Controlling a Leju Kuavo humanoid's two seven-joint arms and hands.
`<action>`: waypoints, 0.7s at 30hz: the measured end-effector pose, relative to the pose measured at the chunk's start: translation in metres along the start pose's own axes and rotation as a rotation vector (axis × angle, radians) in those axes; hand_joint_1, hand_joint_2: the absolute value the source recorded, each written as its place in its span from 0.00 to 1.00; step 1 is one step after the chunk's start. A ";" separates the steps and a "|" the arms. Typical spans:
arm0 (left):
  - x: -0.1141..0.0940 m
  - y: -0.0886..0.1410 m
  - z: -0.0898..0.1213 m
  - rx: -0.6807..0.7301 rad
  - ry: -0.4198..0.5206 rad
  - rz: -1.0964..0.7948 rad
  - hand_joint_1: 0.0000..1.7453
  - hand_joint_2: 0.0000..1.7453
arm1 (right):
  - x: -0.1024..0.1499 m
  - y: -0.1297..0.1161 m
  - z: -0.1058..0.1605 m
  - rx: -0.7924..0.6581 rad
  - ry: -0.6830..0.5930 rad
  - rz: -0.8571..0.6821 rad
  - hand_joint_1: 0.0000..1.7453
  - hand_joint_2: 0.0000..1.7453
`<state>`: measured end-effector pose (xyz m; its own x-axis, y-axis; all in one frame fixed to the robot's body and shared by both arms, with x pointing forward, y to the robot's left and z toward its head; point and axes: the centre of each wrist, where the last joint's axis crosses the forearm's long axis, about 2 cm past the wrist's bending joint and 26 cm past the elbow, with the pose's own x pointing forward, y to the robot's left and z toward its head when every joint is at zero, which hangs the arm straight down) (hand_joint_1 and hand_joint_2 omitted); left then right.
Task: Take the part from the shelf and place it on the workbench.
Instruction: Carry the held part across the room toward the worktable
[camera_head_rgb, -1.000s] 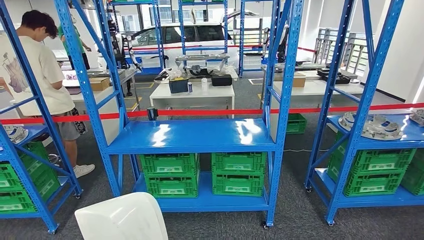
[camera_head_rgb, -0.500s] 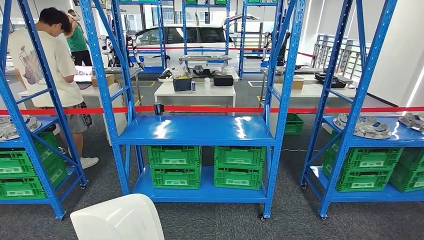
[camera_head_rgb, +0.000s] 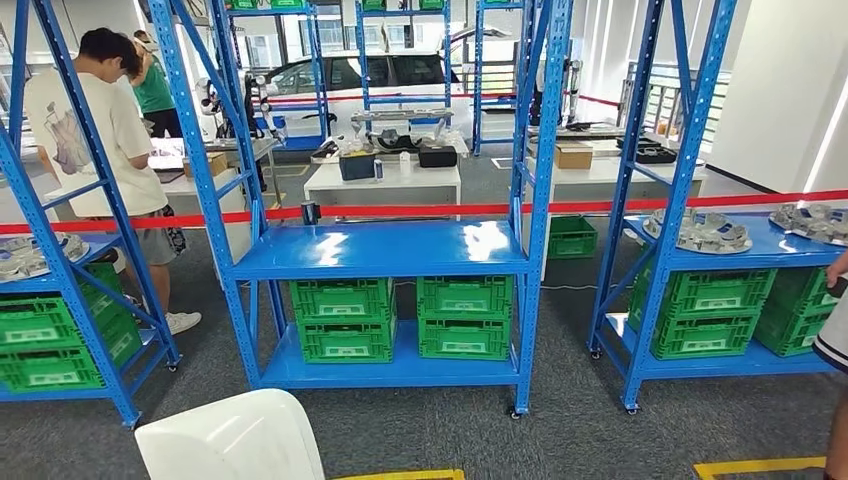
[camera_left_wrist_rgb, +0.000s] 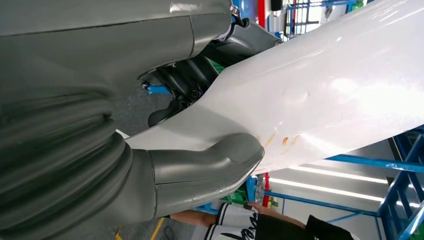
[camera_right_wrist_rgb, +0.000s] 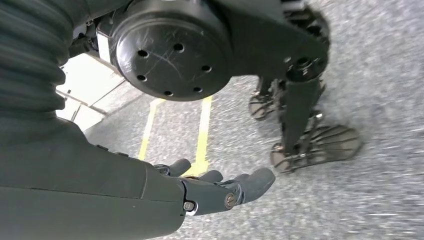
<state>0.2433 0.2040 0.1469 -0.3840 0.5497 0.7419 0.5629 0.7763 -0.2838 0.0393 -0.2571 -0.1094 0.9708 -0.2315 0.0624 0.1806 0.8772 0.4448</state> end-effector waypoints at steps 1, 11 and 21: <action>0.000 0.001 0.000 0.003 -0.002 -0.001 1.00 1.00 | 0.000 0.000 0.000 0.000 0.000 0.001 0.00 1.00; 0.003 0.000 0.001 0.016 -0.013 0.003 1.00 1.00 | -0.002 -0.001 0.000 -0.001 0.001 0.011 0.00 1.00; 0.003 0.001 0.001 0.023 -0.022 -0.007 1.00 1.00 | -0.003 -0.005 0.002 -0.010 -0.020 0.051 0.00 1.00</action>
<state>0.2420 0.2068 0.1480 -0.4040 0.5507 0.7304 0.5436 0.7867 -0.2926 0.0354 -0.2612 -0.1101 0.9755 -0.1948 0.1024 0.1329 0.8923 0.4314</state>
